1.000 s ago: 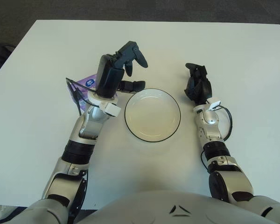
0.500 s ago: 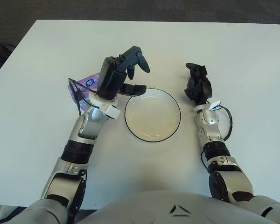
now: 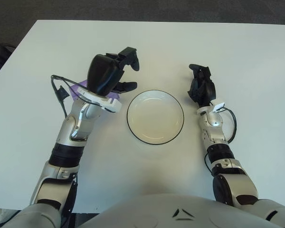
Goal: Put the tissue paper into the plate.
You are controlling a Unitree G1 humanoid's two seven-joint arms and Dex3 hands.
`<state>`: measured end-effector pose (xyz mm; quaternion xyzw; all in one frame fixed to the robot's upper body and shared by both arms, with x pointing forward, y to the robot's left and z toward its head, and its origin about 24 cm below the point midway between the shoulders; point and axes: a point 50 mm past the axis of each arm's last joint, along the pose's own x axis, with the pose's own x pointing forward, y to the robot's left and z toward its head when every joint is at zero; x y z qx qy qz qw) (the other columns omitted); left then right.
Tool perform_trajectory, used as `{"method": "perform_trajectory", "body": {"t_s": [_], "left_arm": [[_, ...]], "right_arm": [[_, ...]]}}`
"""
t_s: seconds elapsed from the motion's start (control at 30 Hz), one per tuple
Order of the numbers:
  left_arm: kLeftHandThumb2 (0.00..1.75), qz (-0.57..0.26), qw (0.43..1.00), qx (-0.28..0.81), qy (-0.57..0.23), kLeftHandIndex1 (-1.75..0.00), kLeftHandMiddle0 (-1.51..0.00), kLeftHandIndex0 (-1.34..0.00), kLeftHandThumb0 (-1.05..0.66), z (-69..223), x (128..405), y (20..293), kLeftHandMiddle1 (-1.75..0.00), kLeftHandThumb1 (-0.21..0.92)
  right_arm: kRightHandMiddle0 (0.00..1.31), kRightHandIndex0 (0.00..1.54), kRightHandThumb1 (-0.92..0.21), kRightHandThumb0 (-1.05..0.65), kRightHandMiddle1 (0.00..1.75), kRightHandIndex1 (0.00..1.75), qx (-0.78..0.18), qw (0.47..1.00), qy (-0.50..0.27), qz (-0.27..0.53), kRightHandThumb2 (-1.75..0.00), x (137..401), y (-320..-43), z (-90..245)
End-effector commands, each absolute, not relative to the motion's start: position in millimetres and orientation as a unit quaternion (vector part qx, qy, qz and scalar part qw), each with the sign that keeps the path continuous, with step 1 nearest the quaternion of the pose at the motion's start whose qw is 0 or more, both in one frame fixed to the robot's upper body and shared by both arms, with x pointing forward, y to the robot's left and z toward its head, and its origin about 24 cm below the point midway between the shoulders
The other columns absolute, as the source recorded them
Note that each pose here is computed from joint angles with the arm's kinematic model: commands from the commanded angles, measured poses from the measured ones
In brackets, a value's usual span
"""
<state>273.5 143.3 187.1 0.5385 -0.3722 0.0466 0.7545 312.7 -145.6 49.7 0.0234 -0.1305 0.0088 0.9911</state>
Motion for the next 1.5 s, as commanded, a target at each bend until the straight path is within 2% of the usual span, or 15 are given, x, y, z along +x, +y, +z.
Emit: {"method": "perform_trajectory", "body": {"t_s": [0.0,0.13,0.5,0.57,0.6,0.67,0.7,0.73,0.8,0.93,1.03,1.1,1.23,1.37,1.47], "left_arm": [[1.4,0.109,0.735,0.589,-0.318,-1.75,-1.22,-0.66,-0.5,196,269,153,-1.75,0.25],[1.37,0.156,0.706,0.637,-0.267,-1.75,-1.19,-0.65,-0.5,201,269,158,-1.75,0.27],[0.95,0.187,0.622,0.751,-0.116,-1.75,-0.94,-0.4,-0.41,205,257,176,-1.75,0.6],[0.81,0.176,0.595,0.781,-0.077,-1.71,-0.83,-0.3,-0.62,203,255,181,-1.75,0.76],[0.77,0.172,0.584,0.791,-0.063,-1.66,-0.68,-0.23,-0.71,202,254,183,-1.75,0.82],[0.74,0.165,0.57,0.804,-0.045,-1.62,-0.54,-0.18,-0.79,202,253,184,-1.75,0.87],[0.75,0.163,0.564,0.809,-0.039,-1.58,-0.43,-0.13,-0.84,202,252,184,-1.67,0.89],[0.75,0.158,0.555,0.816,-0.029,-1.56,-0.4,-0.11,-0.86,202,252,184,-1.64,0.89],[0.77,0.148,0.542,0.827,-0.013,-1.38,-0.28,-0.04,-0.94,203,251,186,-1.32,0.91],[0.78,0.14,0.54,0.83,-0.004,-1.13,-0.22,-0.01,-1.01,202,249,187,-0.95,0.92],[0.78,0.132,0.541,0.831,0.004,-1.02,-0.21,0.0,-1.03,210,248,184,-0.84,0.92],[0.79,0.118,0.542,0.832,0.017,-0.85,-0.19,0.0,-1.04,208,248,187,-0.7,0.92],[0.8,0.08,0.542,0.836,0.023,-0.67,-0.27,0.0,-1.05,219,232,185,-0.52,0.92],[0.81,0.02,0.543,0.839,0.045,-0.55,-0.3,0.0,-1.05,228,226,184,-0.47,0.92],[0.82,-0.032,0.535,0.842,0.062,-0.39,-0.31,0.0,-1.05,229,229,185,-0.47,0.92]], "right_arm": [[0.0,0.33,-0.92,-0.61,1.02,0.14,0.023,0.997,0.071,-0.011,-0.82,261,-155,-41],[0.0,0.33,-0.92,-0.62,1.02,0.14,0.022,0.997,0.072,-0.01,-0.82,261,-154,-42],[0.0,0.33,-0.92,-0.65,1.03,0.14,0.02,0.997,0.074,-0.008,-0.83,261,-153,-42],[0.0,0.33,-0.92,-0.64,1.03,0.14,0.019,0.997,0.074,-0.006,-0.82,261,-152,-42],[0.0,0.32,-0.92,-0.64,1.03,0.14,0.019,0.997,0.074,-0.006,-0.82,261,-152,-42],[0.0,0.32,-0.92,-0.64,1.03,0.14,0.019,0.997,0.074,-0.005,-0.82,261,-152,-42],[0.0,0.32,-0.92,-0.63,1.03,0.14,0.02,0.997,0.074,-0.005,-0.82,261,-152,-42],[0.0,0.32,-0.92,-0.63,1.03,0.14,0.02,0.997,0.075,-0.005,-0.82,262,-152,-42],[0.0,0.32,-0.92,-0.63,1.03,0.14,0.022,0.997,0.076,-0.005,-0.81,262,-151,-42],[0.0,0.32,-0.92,-0.63,1.04,0.14,0.024,0.997,0.078,-0.004,-0.81,262,-150,-43],[0.0,0.32,-0.92,-0.63,1.04,0.14,0.025,0.996,0.08,-0.004,-0.81,263,-149,-43],[0.0,0.32,-0.92,-0.63,1.05,0.14,0.026,0.996,0.082,-0.004,-0.81,263,-149,-43],[0.0,0.33,-0.92,-0.63,1.06,0.14,0.029,0.996,0.083,-0.004,-0.81,264,-148,-43],[0.0,0.33,-0.92,-0.62,1.07,0.14,0.03,0.996,0.084,-0.003,-0.8,265,-147,-44],[0.0,0.32,-0.92,-0.62,1.07,0.14,0.031,0.996,0.086,-0.002,-0.79,265,-146,-44]]}}
